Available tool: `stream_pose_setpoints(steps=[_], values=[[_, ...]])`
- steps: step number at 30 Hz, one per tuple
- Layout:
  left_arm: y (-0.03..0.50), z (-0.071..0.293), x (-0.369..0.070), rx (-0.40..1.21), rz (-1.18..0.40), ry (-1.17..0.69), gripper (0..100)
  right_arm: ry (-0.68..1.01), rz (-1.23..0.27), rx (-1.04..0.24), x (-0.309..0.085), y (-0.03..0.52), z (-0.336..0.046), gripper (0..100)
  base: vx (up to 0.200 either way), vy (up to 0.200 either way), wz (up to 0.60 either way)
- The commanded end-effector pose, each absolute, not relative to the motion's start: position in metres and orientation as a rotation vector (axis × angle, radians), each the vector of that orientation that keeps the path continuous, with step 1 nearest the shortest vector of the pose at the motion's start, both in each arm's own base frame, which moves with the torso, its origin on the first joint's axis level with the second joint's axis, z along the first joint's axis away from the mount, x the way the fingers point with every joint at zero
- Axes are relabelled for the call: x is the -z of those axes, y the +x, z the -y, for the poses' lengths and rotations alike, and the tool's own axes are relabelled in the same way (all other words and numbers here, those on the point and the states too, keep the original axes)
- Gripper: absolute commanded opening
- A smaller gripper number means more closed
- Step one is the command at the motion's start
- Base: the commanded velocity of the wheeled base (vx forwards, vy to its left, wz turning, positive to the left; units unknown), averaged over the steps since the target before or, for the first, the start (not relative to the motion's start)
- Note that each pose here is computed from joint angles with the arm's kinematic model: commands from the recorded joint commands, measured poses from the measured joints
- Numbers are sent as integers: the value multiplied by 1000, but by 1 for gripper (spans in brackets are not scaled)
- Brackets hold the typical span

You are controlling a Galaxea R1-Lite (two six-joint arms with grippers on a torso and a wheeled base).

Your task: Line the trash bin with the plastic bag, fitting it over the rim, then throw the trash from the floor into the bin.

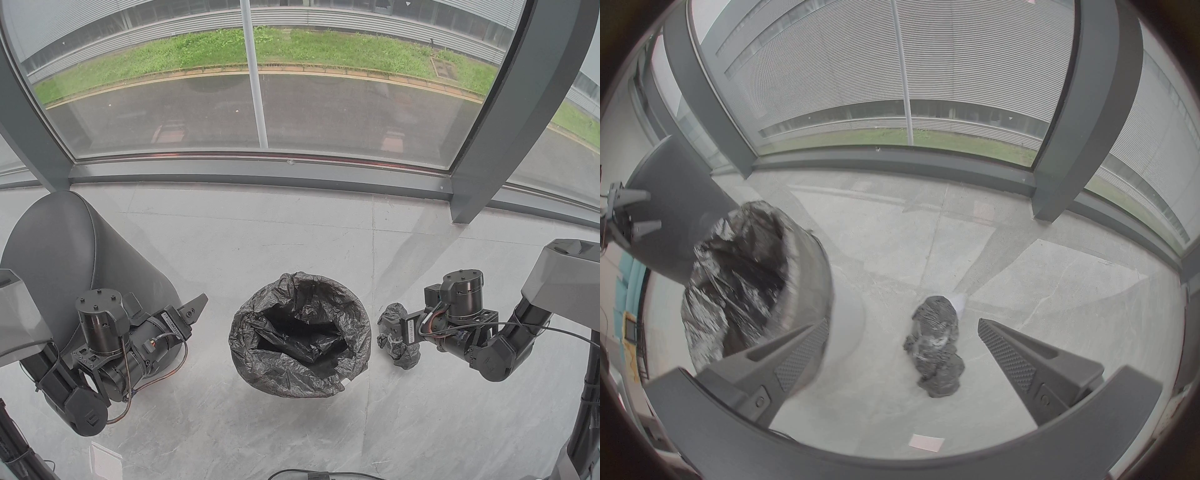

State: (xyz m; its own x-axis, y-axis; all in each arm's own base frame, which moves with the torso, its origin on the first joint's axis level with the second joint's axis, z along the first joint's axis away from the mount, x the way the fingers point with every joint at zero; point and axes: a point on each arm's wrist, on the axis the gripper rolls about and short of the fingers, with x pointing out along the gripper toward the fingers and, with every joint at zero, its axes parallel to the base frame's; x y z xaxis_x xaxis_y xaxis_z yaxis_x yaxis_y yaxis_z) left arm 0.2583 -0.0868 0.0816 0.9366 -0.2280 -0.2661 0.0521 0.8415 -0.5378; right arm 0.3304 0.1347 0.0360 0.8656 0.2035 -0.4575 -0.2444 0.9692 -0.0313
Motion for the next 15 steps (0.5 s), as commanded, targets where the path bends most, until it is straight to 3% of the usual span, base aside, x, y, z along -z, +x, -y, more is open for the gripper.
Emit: stream_pose_setpoints(steps=[1, 7, 15], values=[[253, 93, -57, 130, -364, -486, 100, -139, -545, -219, 0, 350, -104, 100, 0, 0, 0], [255, 94, -45, 127, -401, -475, 100, -184, -628, -295, 18, 380, -96, 100, 0, 0, 0], [258, 98, -29, 125, -441, -463, 100, -185, -696, -274, 36, 425, -96, 100, 0, 0, 0]])
